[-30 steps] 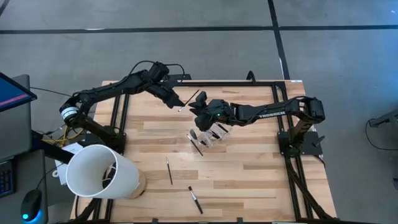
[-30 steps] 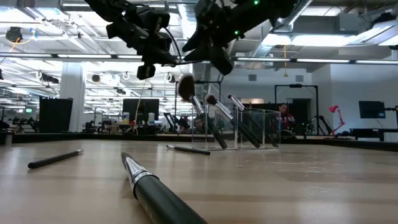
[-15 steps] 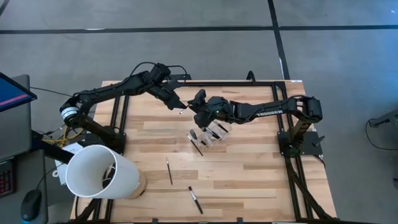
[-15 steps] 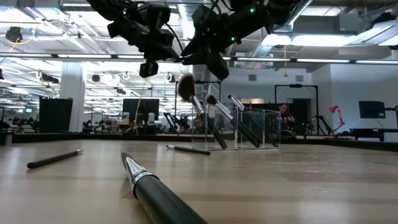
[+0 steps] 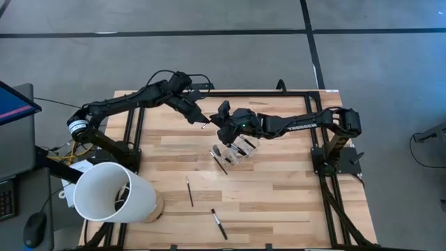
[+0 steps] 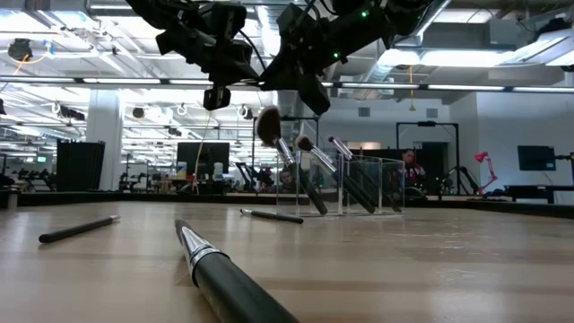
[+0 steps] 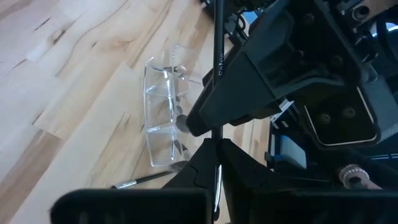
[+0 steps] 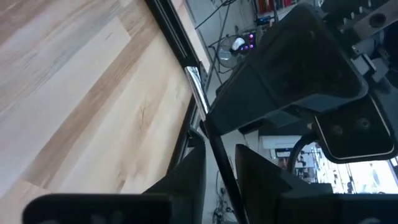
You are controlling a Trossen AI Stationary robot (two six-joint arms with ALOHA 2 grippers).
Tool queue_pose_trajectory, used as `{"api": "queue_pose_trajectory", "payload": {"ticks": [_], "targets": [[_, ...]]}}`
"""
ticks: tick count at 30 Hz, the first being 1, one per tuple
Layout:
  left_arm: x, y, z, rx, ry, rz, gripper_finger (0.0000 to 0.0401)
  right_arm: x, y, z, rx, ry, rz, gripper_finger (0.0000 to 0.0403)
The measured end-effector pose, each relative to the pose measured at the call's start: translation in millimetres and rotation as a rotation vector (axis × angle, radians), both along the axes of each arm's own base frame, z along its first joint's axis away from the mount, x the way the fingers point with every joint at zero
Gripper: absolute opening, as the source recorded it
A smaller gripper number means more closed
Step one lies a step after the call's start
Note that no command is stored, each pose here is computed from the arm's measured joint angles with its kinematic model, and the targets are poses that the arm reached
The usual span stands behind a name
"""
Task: Put items in baskets/containers
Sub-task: Put the top black eyeshadow brush into the transparent organizer
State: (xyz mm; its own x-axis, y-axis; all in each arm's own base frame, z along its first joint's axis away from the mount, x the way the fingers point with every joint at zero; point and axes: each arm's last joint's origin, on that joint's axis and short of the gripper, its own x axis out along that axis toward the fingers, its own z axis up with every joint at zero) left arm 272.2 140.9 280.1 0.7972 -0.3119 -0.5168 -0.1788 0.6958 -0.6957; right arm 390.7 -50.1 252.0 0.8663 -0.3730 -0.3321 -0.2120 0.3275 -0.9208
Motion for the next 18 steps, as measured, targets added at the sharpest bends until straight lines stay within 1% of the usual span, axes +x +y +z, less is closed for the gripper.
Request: {"api": "queue_pose_trajectory", "payload": {"ticks": [7, 12, 18], "targets": [[1.2, -1.9, 0.8, -0.009, -0.014, -0.022, 0.0009, -0.6, 0.1, -1.8, 0.004, 0.02, 0.006, 0.004], [1.5, -2.2, 0.8, -0.009, -0.016, -0.024, 0.0008, -0.8, 0.2, -2.4, 0.006, 0.026, 0.01, 0.0007], [1.7, -2.1, 1.1, -0.001, -0.021, -0.027, 0.0006, -1.0, 1.2, -3.2, 0.013, 0.033, 0.015, 0.0004]]}}
